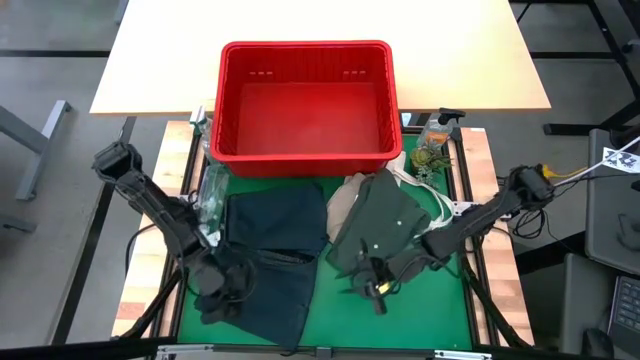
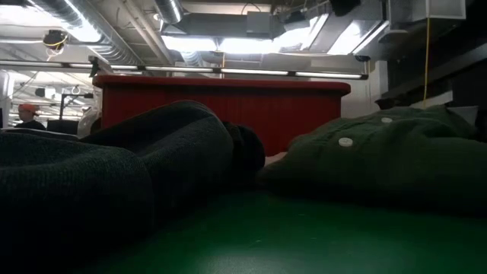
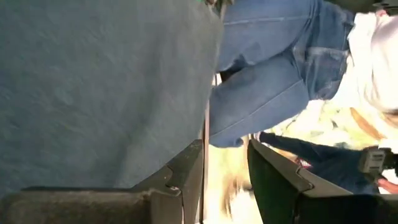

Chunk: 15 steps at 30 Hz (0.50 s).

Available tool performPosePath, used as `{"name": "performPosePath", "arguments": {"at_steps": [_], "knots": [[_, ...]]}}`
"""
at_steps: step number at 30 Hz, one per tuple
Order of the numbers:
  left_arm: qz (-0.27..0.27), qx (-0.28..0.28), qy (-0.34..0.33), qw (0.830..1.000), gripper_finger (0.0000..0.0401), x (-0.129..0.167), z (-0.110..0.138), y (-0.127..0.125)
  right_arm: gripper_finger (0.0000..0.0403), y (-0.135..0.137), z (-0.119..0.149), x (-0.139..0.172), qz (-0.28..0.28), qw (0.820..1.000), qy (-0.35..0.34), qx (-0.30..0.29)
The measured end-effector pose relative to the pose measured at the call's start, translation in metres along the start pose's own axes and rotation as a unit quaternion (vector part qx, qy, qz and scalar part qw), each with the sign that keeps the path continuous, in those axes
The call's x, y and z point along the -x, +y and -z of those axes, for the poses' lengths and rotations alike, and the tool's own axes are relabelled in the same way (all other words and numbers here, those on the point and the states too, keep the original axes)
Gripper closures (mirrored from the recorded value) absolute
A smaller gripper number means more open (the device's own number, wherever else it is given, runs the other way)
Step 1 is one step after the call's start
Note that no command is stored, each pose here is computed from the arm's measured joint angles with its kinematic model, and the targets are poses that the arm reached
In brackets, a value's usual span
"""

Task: Fold laundry
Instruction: Fold the dark blue pants

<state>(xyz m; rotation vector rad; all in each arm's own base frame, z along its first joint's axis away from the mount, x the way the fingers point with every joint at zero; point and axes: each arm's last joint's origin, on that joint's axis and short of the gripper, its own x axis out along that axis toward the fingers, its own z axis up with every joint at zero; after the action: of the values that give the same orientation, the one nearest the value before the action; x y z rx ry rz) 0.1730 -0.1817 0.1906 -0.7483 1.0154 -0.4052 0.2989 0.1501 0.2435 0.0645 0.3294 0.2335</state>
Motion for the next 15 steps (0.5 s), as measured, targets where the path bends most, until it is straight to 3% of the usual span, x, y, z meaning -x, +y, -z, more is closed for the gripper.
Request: {"name": "performPosePath", "arguments": {"at_steps": [3,9,15], "knots": [[-0.012,-0.018,-0.018,1.0,0.028,-0.001,0.01,-0.005,0.0237,0.001,0.009,-0.017,-0.003,1.0,-0.021,0.015],[-0.064,-0.038,-0.129,0.989,0.028,0.0,0.017,-0.008,0.0237,-0.019,0.031,-0.049,0.018,0.999,-0.028,0.014],[-0.078,-0.041,-0.15,0.985,0.028,0.0,0.017,-0.007,0.0237,-0.046,0.041,-0.075,-0.005,1.0,-0.01,0.003]]}}
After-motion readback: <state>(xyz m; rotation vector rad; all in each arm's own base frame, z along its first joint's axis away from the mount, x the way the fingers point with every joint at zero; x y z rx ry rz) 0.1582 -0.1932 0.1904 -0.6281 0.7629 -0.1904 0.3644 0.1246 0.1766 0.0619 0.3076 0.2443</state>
